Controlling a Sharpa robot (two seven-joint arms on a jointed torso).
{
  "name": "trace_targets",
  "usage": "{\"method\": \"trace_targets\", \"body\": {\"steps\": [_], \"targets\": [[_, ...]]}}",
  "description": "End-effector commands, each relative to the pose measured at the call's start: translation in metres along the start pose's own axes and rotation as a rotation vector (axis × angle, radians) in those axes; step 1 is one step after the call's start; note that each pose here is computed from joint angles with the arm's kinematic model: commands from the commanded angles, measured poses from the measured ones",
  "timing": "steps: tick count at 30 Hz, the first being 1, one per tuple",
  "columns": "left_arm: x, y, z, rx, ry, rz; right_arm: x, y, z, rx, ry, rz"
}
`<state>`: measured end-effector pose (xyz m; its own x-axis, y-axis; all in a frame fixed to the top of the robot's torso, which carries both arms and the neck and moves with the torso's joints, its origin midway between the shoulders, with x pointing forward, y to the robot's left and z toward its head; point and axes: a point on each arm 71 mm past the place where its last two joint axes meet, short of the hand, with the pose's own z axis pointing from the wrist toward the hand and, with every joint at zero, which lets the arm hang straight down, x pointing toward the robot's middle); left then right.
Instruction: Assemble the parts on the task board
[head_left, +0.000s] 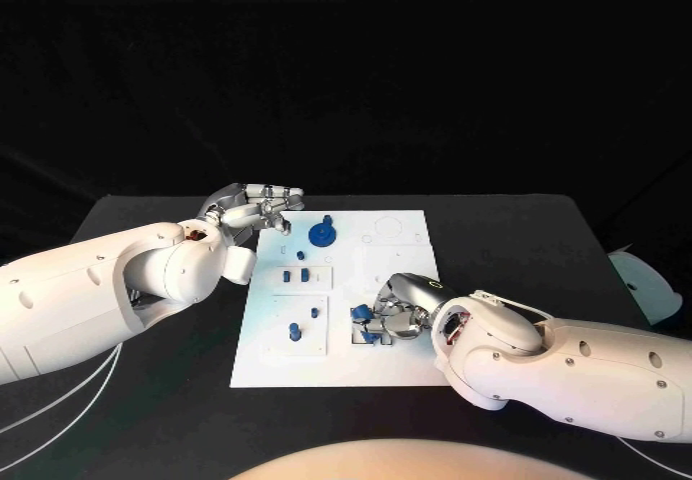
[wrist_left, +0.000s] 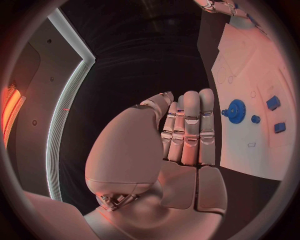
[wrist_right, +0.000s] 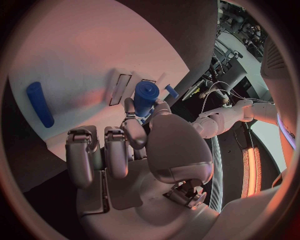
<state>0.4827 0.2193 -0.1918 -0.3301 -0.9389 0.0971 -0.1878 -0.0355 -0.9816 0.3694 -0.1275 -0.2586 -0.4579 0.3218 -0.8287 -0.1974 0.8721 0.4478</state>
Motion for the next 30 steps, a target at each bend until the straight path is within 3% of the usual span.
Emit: {"method": "trace_targets", "body": {"steps": [1, 30], "targets": [[0.0029, -0.0012, 0.0001, 0.005, 0.018, -0.007, 0.0026, 0.0010, 0.0009, 0.000, 0.028, -0.009], [0.0021, -0.0012, -0.0006, 0.002, 0.016, -0.007, -0.0007, 0.0013, 0.0010, -0.016, -0.016, -0.040]]}}
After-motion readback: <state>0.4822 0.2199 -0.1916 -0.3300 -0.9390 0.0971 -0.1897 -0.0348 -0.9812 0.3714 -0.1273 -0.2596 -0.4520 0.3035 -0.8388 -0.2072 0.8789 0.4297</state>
